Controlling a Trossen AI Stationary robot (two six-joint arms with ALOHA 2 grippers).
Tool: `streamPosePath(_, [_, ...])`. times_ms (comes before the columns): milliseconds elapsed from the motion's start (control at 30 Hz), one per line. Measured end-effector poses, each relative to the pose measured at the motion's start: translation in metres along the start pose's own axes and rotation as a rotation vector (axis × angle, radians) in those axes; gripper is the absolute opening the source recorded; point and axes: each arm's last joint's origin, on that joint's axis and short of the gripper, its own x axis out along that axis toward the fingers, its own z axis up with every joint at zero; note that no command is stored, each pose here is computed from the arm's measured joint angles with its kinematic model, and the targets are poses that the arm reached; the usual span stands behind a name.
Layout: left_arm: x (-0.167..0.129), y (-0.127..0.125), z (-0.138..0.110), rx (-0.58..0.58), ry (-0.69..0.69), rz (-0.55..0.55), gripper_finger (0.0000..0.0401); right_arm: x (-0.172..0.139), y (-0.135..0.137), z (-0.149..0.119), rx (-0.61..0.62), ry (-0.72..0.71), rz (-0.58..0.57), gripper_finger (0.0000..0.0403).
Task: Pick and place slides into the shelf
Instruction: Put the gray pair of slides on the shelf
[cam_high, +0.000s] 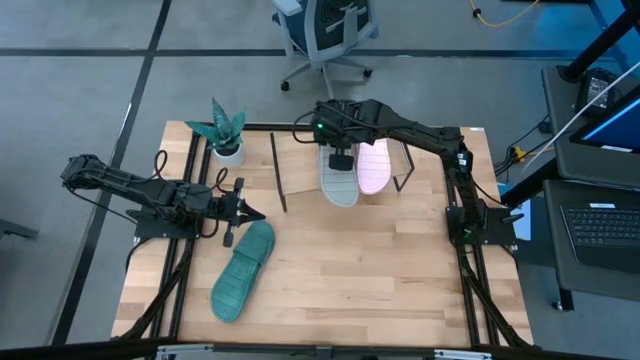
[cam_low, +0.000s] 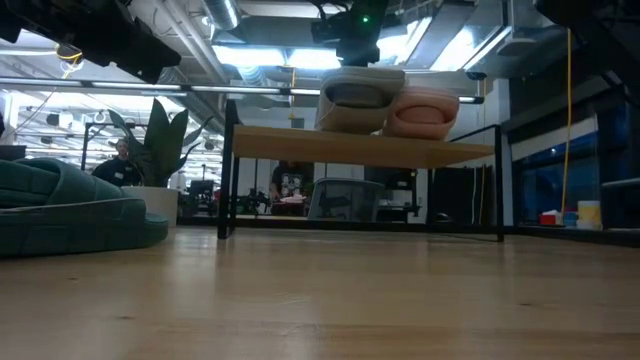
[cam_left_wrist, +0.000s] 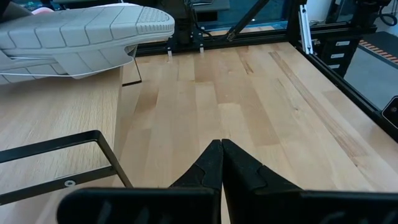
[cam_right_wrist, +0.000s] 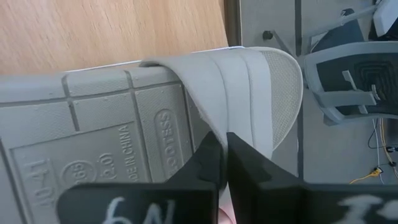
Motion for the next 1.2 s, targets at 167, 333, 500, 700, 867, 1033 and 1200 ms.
streamPosePath(167, [0.0000, 0.0000, 0.0000, 0.000, 0.000, 0.000, 0.0000, 0.0000, 0.0000, 0.0001, 0.034, -0.001, 0.000, 0.0044])
streamPosePath(333, [0.0000, 0.0000, 0.0000, 0.000, 0.000, 0.000, 0.0000, 0.0000, 0.0000, 0.0002, 0.041, -0.002, 0.000, 0.0040])
streamPosePath(500, [0.0000, 0.0000, 0.0000, -0.001, 0.000, 0.000, 0.0000, 0.0000, -0.0002, 0.0006, 0.043, -0.006, -0.001, 0.0039])
streamPosePath(700, [0.0000, 0.0000, 0.0000, -0.001, 0.000, 0.000, 0.0000, -0.0001, 0.0000, 0.0008, 0.045, -0.008, 0.000, 0.0058])
streamPosePath(867, [0.0000, 0.0000, 0.0000, -0.002, 0.000, 0.000, 0.0000, 0.0002, 0.0007, 0.0011, 0.047, -0.023, 0.050, 0.0075])
streamPosePath(1033, [0.0000, 0.0000, 0.0000, -0.003, 0.000, 0.000, 0.0000, 0.0002, 0.0010, 0.0011, 0.047, -0.028, 0.067, 0.0081])
streamPosePath(1200, [0.0000, 0.0000, 0.0000, -0.005, 0.000, 0.000, 0.0000, 0.0019, -0.0013, 0.0003, 0.056, -0.045, 0.137, 0.0081])
